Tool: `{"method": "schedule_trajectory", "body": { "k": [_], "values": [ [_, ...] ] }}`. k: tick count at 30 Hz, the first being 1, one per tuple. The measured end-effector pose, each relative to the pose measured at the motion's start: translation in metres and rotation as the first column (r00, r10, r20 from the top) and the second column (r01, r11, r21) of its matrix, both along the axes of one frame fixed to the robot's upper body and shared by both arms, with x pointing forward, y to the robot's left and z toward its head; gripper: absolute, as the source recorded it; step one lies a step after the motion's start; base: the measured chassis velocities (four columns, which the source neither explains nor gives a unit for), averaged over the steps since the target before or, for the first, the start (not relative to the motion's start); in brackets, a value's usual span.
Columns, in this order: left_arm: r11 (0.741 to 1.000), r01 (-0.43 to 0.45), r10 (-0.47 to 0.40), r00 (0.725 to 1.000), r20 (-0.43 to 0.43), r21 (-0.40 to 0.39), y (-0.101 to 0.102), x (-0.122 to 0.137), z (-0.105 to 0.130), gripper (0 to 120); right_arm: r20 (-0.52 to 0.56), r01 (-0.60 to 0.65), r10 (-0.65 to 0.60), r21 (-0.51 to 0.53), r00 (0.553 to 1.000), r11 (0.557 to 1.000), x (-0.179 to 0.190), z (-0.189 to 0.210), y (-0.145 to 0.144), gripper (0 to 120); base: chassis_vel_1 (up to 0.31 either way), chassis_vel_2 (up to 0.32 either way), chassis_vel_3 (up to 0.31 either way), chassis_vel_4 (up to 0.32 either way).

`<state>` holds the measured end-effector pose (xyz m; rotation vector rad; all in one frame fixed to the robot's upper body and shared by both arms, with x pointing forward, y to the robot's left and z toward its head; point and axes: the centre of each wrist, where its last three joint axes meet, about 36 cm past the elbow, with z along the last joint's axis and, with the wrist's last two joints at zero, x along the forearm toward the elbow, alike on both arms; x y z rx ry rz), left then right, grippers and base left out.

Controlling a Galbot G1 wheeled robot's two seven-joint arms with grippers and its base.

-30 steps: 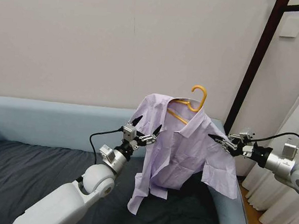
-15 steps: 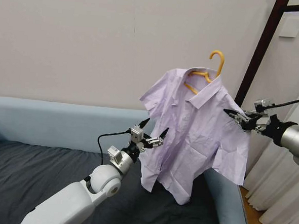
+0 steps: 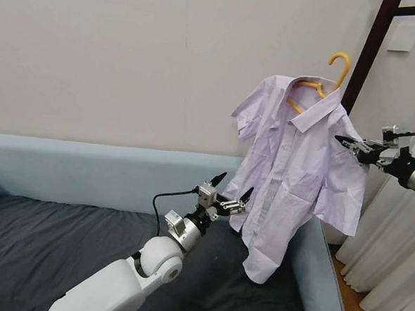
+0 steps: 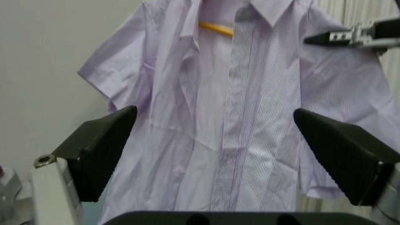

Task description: Pick up the clothes from the sofa and hang them on the clothes hanger.

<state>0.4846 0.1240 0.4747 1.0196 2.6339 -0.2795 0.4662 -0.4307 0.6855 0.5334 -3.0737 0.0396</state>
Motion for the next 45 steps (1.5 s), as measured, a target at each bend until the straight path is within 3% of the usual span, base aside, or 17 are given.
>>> {"method": "schedule_trajectory", "body": {
  "k": [13, 19, 22, 25, 28, 32, 35, 40, 45],
  "values": [
    [0.999, -0.038, 0.037, 0.999, -0.012, -0.024, 0.012, 0.003, -0.007, 99, -0.041, -0.010, 0.010, -0.010, 0.999, 1.000, 0.020, -0.101, 0.001, 7, 0.000, 0.000, 0.000, 0.000],
    [0.997, -0.072, 0.072, 0.997, -0.023, -0.015, 0.025, 0.001, -0.018, 99, -0.023, -0.104, 0.106, 0.066, 0.994, 0.992, 0.042, -0.130, 0.020, 7, 0.000, 0.000, 0.000, 0.000],
    [0.996, -0.093, 0.092, 0.995, -0.032, -0.013, 0.031, -0.001, -0.023, 99, 0.025, -0.206, 0.204, 0.168, 0.979, 0.964, 0.061, -0.131, 0.041, 7, 0.000, 0.000, 0.000, 0.000],
    [0.995, -0.099, 0.099, 0.995, -0.029, -0.014, 0.033, -0.001, -0.022, 99, 0.085, -0.250, 0.237, 0.215, 0.968, 0.944, 0.077, -0.118, 0.057, 7, 0.000, 0.000, 0.000, 0.000],
    [0.994, -0.105, 0.104, 0.994, -0.016, -0.020, 0.039, 0.001, -0.012, 99, 0.145, -0.273, 0.246, 0.214, 0.958, 0.938, 0.090, -0.078, 0.075, 7, 0.000, 0.000, 0.000, 0.000],
    [0.993, -0.112, 0.112, 0.994, -0.006, -0.024, 0.046, 0.004, -0.004, 99, 0.115, -0.266, 0.248, 0.183, 0.962, 0.946, 0.085, -0.057, 0.075, 7, 0.000, 0.000, 0.000, 0.000],
    [0.992, -0.124, 0.125, 0.992, 0.006, -0.031, 0.058, 0.012, 0.013, 98, 0.004, -0.284, 0.285, 0.083, 0.959, 0.955, 0.056, -0.001, 0.062, 7, 0.000, 0.000, 0.000, 0.000],
    [0.992, -0.115, 0.116, 0.993, 0.003, -0.054, 0.056, 0.019, 0.028, 98, -0.055, -0.318, 0.320, 0.041, 0.946, 0.947, 0.034, 0.054, 0.058, 7, 0.000, 0.000, 0.000, 0.000],
    [0.991, -0.114, 0.114, 0.993, -0.003, -0.077, 0.049, 0.023, 0.038, 98, -0.084, -0.293, 0.294, 0.030, 0.952, 0.956, 0.025, 0.075, 0.066, 7, 0.000, 0.000, 0.000, 0.000]
  ]
}}
